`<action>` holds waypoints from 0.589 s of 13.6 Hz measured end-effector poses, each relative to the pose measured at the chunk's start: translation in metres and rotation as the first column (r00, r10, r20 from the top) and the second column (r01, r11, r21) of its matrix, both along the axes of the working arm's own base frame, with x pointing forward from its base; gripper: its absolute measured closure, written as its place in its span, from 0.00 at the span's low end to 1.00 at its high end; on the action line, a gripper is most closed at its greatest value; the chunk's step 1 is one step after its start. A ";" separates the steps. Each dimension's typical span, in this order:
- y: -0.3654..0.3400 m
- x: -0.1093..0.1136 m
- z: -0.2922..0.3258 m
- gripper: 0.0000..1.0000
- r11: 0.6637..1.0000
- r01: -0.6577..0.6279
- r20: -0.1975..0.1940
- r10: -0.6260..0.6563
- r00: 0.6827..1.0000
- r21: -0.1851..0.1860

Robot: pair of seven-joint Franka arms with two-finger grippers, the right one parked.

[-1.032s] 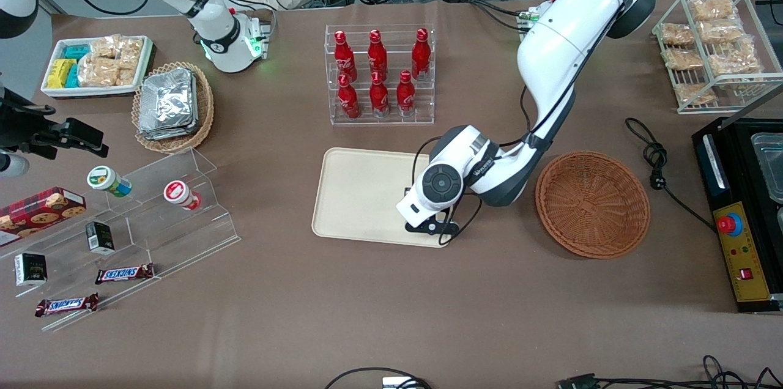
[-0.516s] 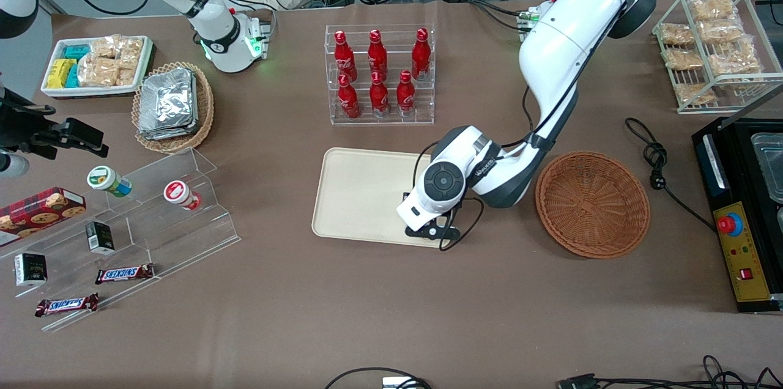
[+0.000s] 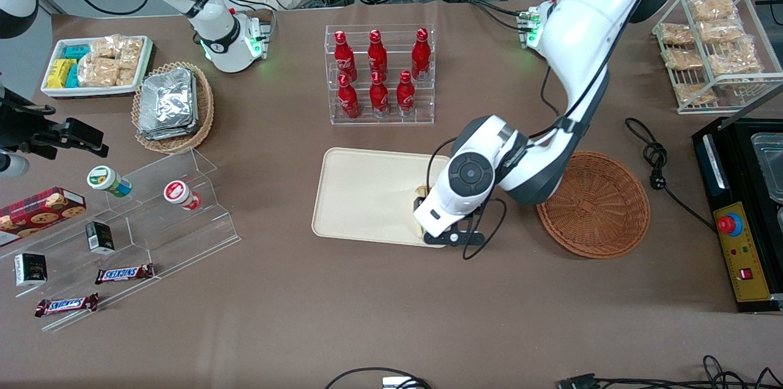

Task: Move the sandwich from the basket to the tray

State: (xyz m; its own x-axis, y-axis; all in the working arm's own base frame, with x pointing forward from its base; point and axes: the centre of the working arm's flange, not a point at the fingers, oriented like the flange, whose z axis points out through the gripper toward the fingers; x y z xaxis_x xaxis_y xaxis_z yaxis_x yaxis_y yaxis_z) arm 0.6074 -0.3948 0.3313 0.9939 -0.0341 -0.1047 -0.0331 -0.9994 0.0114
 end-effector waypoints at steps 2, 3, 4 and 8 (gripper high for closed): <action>0.010 -0.008 0.026 0.00 1.000 0.001 0.012 -0.001 1.000 0.026; 0.021 -0.016 0.034 0.00 0.999 0.000 0.018 -0.001 1.000 0.046; 0.036 -0.027 0.041 0.00 0.998 0.001 0.029 -0.003 1.000 0.067; 0.120 -0.074 0.077 0.00 0.985 0.019 0.049 -0.028 0.998 0.169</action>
